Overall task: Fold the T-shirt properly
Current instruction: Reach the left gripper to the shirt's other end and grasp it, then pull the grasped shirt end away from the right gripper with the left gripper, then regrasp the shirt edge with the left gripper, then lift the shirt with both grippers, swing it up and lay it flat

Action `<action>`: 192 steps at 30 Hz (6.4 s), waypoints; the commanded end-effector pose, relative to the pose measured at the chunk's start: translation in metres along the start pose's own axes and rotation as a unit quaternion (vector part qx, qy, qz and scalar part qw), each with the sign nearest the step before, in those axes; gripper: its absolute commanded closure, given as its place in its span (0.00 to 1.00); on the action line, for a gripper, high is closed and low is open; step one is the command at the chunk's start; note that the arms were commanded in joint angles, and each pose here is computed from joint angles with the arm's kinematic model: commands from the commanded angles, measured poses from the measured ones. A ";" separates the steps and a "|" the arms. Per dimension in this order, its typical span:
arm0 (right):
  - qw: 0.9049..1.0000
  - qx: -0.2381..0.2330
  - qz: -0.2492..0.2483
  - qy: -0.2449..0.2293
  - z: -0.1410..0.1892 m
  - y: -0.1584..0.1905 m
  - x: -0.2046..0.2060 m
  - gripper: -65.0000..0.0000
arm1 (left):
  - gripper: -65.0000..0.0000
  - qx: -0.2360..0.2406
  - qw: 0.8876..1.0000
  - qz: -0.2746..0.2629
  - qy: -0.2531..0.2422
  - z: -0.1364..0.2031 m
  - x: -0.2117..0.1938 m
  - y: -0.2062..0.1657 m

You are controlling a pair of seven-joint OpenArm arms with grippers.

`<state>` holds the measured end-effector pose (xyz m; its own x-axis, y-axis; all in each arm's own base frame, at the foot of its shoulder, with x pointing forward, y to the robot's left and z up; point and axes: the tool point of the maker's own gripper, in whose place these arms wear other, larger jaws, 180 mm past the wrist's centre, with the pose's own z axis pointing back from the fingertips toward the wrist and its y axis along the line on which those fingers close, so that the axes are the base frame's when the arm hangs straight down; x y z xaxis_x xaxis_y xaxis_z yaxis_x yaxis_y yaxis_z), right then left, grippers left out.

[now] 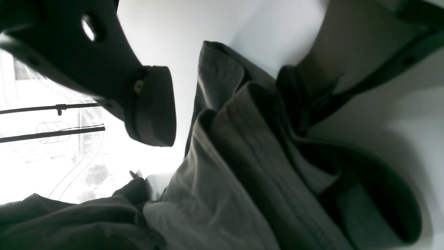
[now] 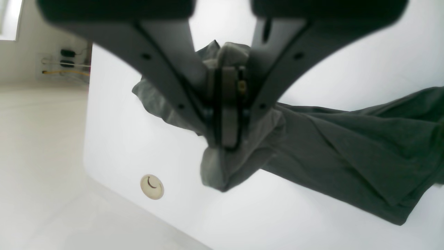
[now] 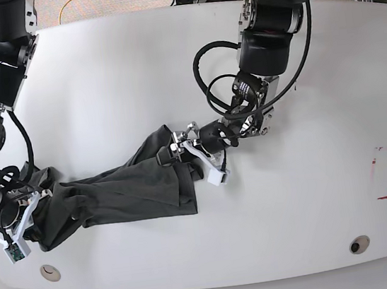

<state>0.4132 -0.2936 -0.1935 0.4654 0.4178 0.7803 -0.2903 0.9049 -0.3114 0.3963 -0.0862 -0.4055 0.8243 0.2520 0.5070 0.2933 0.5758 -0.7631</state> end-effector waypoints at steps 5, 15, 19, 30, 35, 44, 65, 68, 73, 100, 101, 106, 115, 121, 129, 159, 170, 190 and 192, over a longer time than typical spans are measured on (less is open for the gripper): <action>1.000 -0.014 0.008 -0.024 0.008 -0.010 0.014 1.00 | 0.89 0.027 0.999 0.019 0.004 -0.005 -0.003 0.016; 1.000 -0.013 0.007 -0.021 0.008 -0.009 0.011 1.00 | 1.00 0.032 0.999 -0.028 0.026 -0.011 -0.006 0.008; 1.000 -0.013 0.007 -0.021 0.008 -0.009 0.011 1.00 | 1.00 0.058 0.997 -0.036 0.048 -0.009 -0.017 0.013; 0.999 -0.028 -0.002 -0.028 0.016 -0.019 0.012 1.00 | 1.00 0.109 0.984 -0.131 0.061 0.077 -0.004 0.039; 0.999 -0.027 0.003 -0.022 0.017 -0.014 0.005 1.00 | 1.00 0.149 0.971 -0.173 0.073 0.130 -0.006 0.064; 1.000 -0.016 0.011 -0.018 0.018 0.004 -0.004 1.00 | 1.00 0.172 0.969 -0.170 0.048 0.213 0.006 0.084; 0.999 0.013 -0.027 -0.016 0.006 0.033 -0.020 1.00 | 0.43 0.153 0.971 -0.183 0.031 0.312 0.064 0.048; 0.999 0.017 -0.031 -0.018 0.005 0.037 -0.019 1.00 | 0.42 0.166 0.970 -0.178 0.005 0.330 0.079 0.054; 0.999 0.018 -0.032 -0.019 0.004 0.037 -0.019 1.00 | 0.42 0.205 0.970 -0.127 -0.024 0.346 0.093 0.088; 0.999 0.021 -0.037 -0.022 0.003 0.041 -0.018 1.00 | 0.42 0.261 0.962 -0.071 0.044 0.235 0.075 0.153; 0.999 0.021 -0.037 -0.022 0.003 0.041 -0.018 1.00 | 0.42 0.259 0.962 -0.068 0.047 0.231 0.072 0.152; 0.999 0.022 -0.037 -0.021 0.003 0.041 -0.019 1.00 | 0.42 0.246 0.966 -0.071 0.028 0.218 0.079 0.145; 0.999 0.022 -0.037 -0.021 0.003 0.042 -0.019 1.00 | 0.42 0.225 0.971 -0.056 0.049 0.194 0.062 0.141; 0.999 0.023 -0.038 -0.022 0.002 0.042 -0.019 1.00 | 0.42 0.210 0.975 -0.056 0.047 0.181 0.062 0.131; 0.999 0.024 -0.039 -0.022 0.002 0.043 -0.019 1.00 | 0.49 0.208 0.976 -0.053 0.047 0.178 0.061 0.130; 0.999 -0.014 -0.037 -0.038 0.024 0.026 -0.017 1.00 | 1.00 0.251 0.963 -0.093 -0.032 0.228 0.114 0.140; 0.998 -0.029 -0.023 -0.050 0.029 0.011 -0.001 1.00 | 1.00 0.245 0.940 -0.211 -0.107 0.253 0.182 0.077; 0.995 -0.049 -0.005 -0.089 0.023 -0.054 0.079 1.00 | 1.00 0.280 0.851 -0.405 -0.184 0.340 0.311 -0.035; 0.994 -0.053 0.005 -0.095 0.025 -0.059 0.092 1.00 | 1.00 0.292 0.843 -0.415 -0.181 0.349 0.315 -0.042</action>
<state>0.4465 -0.3016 -0.1265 0.3578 0.3913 0.8479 -0.2369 0.9163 -0.3229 0.4762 0.2341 -0.1090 0.2896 -0.2390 0.9268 0.3442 0.9296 0.1322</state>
